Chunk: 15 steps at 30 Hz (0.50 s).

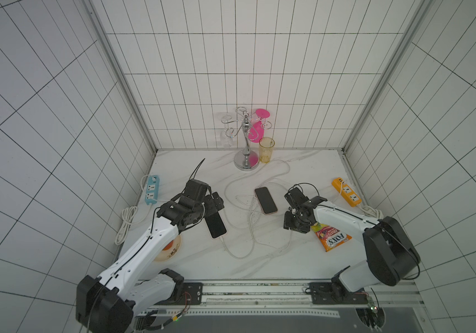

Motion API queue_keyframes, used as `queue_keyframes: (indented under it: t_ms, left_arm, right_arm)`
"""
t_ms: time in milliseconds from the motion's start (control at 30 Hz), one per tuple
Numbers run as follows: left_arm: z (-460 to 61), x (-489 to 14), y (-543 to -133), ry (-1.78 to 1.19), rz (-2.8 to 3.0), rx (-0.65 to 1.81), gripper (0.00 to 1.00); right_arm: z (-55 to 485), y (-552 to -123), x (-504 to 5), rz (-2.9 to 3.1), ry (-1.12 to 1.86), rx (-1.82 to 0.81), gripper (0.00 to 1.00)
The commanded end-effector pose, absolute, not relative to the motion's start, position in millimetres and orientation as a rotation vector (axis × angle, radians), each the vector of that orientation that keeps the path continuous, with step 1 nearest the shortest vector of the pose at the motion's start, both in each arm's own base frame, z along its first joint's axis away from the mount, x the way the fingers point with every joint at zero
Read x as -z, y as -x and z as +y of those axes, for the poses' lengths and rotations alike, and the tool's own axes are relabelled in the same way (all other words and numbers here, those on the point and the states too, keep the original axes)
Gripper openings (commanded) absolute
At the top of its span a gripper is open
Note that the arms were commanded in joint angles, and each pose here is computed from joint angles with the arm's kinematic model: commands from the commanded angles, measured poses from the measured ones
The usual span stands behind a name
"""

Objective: Plug the charging cable into the phone
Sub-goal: Pick up the charging cable from the center of the board.

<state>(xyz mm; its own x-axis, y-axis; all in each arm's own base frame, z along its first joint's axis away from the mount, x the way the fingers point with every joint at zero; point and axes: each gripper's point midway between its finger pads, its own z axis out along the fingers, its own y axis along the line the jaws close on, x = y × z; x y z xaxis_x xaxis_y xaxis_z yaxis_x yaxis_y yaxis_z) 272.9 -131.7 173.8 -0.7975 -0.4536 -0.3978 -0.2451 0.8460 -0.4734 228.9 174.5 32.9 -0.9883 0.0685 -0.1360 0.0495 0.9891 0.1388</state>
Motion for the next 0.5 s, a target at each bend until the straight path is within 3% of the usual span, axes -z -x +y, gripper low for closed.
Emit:
queue_keyframes:
  t_ms: [0,200,467]
  left_arm:
    - [-133,-179,-274,0.500,2.484,0.573,0.97]
    - [-134,-182,-273,0.501,2.480,0.586,0.96]
    - [-143,-199,-278,0.486,2.441,0.639,0.96]
  right_arm:
    - [173,-227,-31,3.006,-0.102,-0.114,0.54]
    - [176,-225,-21,3.023,-0.069,-0.052,0.50]
    - [180,-221,-9,3.049,-0.079,-0.060,0.36]
